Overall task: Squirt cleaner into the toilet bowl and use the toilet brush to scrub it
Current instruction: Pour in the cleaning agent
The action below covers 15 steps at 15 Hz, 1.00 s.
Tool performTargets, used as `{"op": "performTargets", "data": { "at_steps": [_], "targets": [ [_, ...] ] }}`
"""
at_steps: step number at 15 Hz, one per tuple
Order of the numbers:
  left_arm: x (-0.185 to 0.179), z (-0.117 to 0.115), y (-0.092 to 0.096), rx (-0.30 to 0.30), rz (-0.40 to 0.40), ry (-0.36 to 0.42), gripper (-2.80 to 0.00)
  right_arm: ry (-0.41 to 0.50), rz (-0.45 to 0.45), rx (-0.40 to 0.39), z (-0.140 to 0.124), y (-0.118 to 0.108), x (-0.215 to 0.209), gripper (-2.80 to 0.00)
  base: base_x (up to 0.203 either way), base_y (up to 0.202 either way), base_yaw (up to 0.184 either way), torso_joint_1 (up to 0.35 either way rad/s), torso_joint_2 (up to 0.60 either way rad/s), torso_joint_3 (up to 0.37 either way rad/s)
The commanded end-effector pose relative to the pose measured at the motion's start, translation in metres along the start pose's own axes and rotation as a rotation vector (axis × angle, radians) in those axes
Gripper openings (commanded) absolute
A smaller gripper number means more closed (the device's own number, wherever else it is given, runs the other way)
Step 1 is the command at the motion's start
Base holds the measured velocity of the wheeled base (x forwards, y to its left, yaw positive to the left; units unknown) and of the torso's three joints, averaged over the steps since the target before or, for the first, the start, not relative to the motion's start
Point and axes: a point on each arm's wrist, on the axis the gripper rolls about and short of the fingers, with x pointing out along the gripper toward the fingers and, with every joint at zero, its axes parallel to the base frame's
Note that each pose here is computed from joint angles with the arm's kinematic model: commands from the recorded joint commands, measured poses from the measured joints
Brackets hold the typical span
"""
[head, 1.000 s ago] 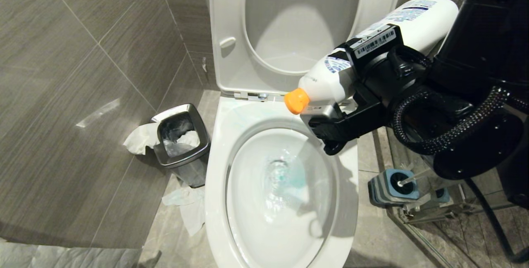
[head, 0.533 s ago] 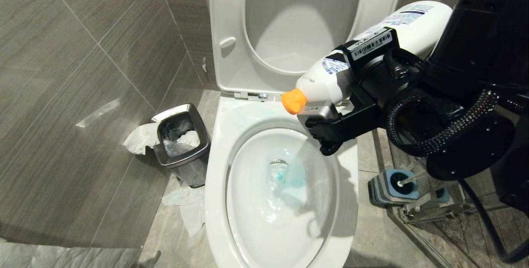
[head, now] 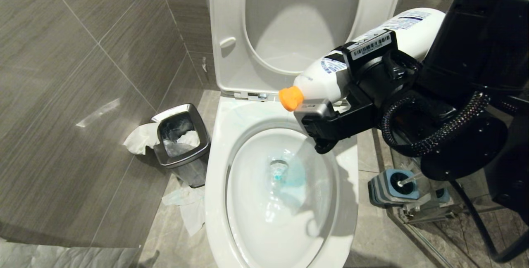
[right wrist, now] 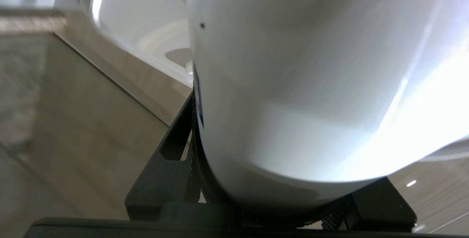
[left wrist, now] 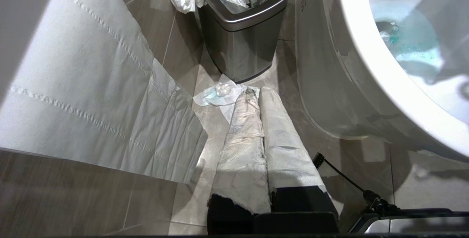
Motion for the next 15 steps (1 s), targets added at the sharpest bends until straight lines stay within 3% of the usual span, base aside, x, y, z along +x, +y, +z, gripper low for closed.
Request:
{"op": "performTargets", "data": {
  "at_steps": [1, 4, 6, 11, 13, 15],
  "targets": [
    [0.0, 0.0, 0.0, 0.0, 0.0, 0.002, -2.8, 0.006, -0.001, 0.035, 0.003, 0.001, 0.002, -2.8, 0.0, 0.0, 0.0, 0.0, 0.0, 0.0],
    [0.0, 0.0, 0.0, 0.0, 0.0, 0.002, -2.8, 0.028, -0.038, 0.153, 0.006, -0.001, 0.005, -2.8, 0.0, 0.0, 0.0, 0.0, 0.0, 0.0],
    [0.0, 0.0, 0.0, 0.0, 0.0, 0.002, -2.8, 0.045, -0.031, 0.272, 0.008, 0.001, 0.006, -2.8, 0.0, 0.0, 0.0, 0.0, 0.0, 0.0],
    [0.0, 0.0, 0.0, 0.0, 0.0, 0.002, -2.8, 0.07, -0.009, 0.654, 0.022, 0.01, 0.012, -2.8, 0.0, 0.0, 0.0, 0.0, 0.0, 0.0],
    [0.0, 0.0, 0.0, -0.001, 0.0, 0.002, -2.8, 0.068, -0.002, 0.843, 0.031, 0.015, 0.016, -2.8, 0.0, 0.0, 0.0, 0.0, 0.0, 0.0],
    [0.0, 0.0, 0.0, -0.001, 0.0, 0.002, -2.8, 0.058, -0.001, 0.968, 0.037, 0.017, 0.019, -2.8, 0.0, 0.0, 0.0, 0.0, 0.0, 0.0]
  ]
}}
